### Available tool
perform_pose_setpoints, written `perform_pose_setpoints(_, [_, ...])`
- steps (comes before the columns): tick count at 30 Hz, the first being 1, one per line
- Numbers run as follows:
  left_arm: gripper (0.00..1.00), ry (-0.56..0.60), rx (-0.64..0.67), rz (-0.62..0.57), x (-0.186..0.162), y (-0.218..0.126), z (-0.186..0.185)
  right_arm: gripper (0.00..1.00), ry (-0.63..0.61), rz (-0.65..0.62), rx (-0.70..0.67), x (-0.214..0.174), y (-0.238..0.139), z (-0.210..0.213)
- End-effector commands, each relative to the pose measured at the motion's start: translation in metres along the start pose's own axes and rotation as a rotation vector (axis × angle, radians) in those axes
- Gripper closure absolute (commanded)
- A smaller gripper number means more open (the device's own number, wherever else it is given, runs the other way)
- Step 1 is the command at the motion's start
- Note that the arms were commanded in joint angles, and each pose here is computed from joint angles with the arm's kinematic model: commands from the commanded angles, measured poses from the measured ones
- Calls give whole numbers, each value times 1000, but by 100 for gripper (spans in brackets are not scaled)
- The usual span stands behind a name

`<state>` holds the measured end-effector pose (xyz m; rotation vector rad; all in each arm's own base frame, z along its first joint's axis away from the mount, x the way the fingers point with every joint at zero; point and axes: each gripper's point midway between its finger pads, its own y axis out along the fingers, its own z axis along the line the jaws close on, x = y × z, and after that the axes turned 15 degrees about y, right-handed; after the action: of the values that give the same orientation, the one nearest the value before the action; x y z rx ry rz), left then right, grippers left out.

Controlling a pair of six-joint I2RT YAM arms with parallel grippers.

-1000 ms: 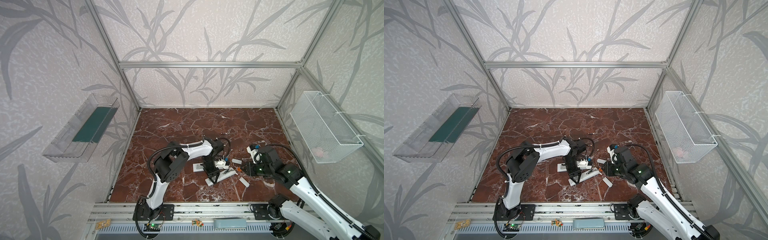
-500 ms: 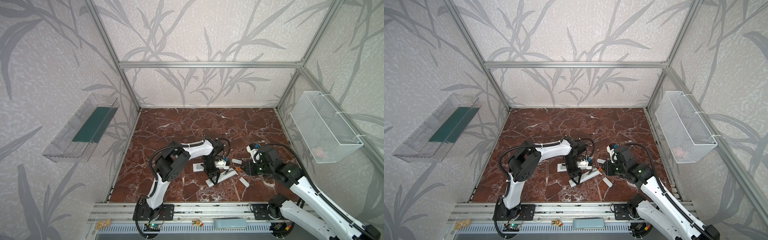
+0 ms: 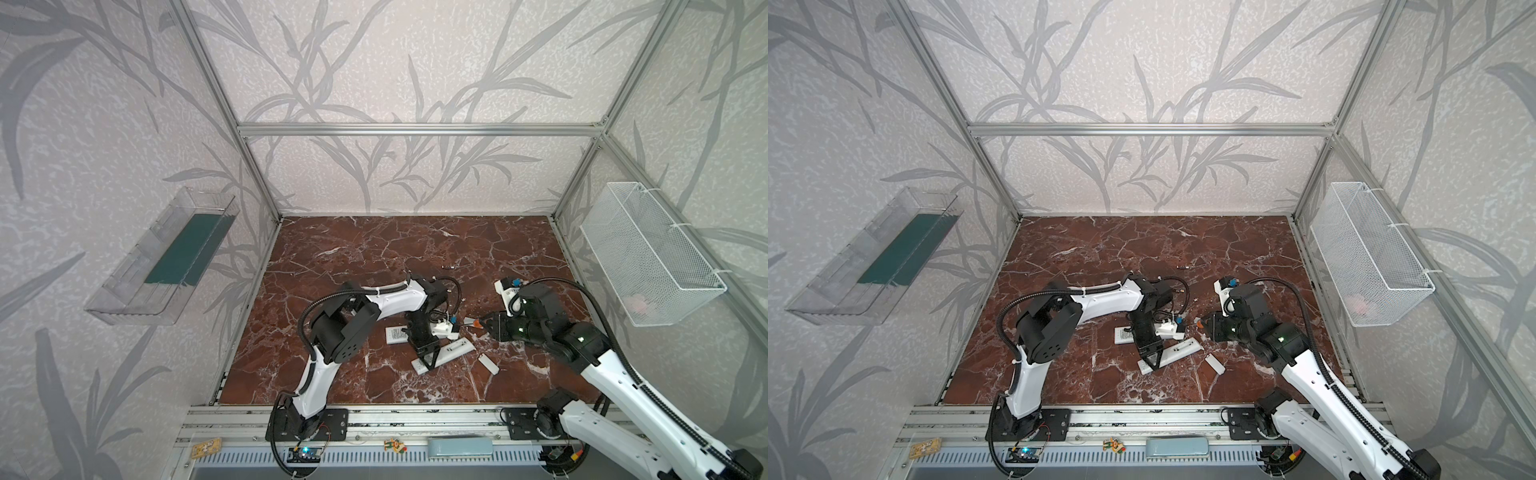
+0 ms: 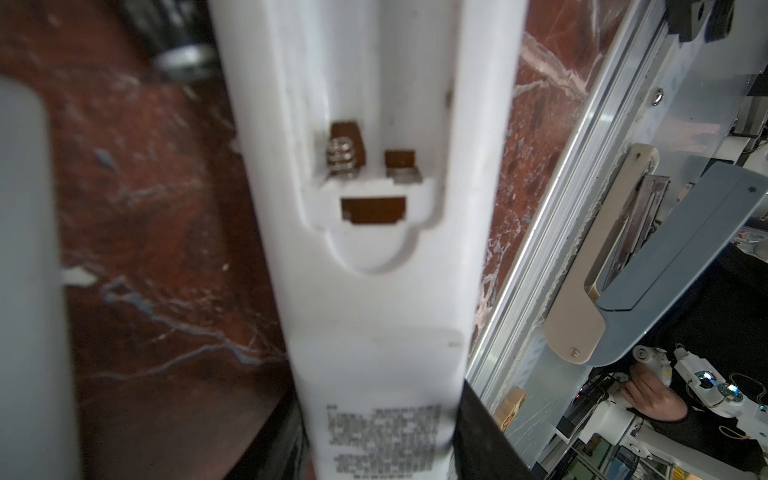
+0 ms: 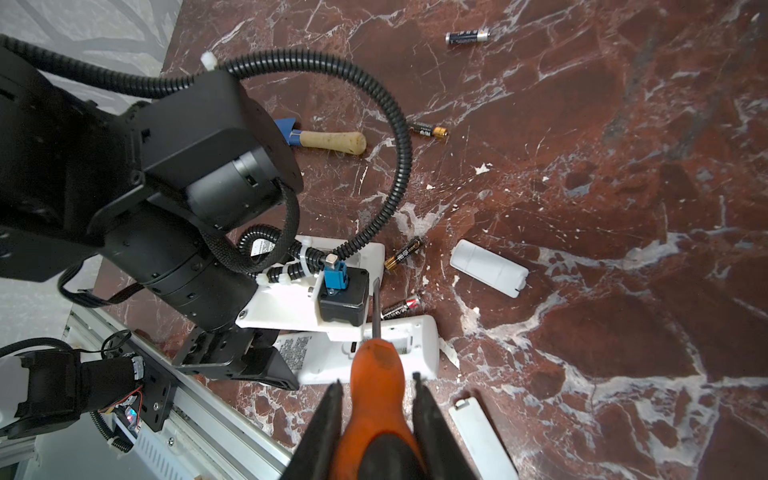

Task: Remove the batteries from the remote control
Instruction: 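Pry the remaining AA battery out with the screwdriver tip while left tilts remote, then release the white remote with the left gripper and lift both arms away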

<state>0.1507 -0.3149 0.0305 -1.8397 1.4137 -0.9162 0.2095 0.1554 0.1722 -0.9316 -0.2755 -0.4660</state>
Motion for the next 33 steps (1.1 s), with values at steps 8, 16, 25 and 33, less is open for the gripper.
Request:
perform_pose_setpoints(8, [97, 13, 215, 180, -38, 10, 38, 100, -22, -73, -32, 16, -17, -5])
perform_pose_setpoints(16, [92, 58, 443, 354, -63, 4, 64, 100, -9, -120, -45, 26, -33, -13])
perform_pose_setpoints(25, [42, 88, 534, 391, -69, -6, 67, 100, -1, -146, -47, 32, -36, -15])
perform_pose_setpoints(33, [1, 97, 574, 364, -72, -17, 60, 100, 2, -164, -28, 40, -38, -12])
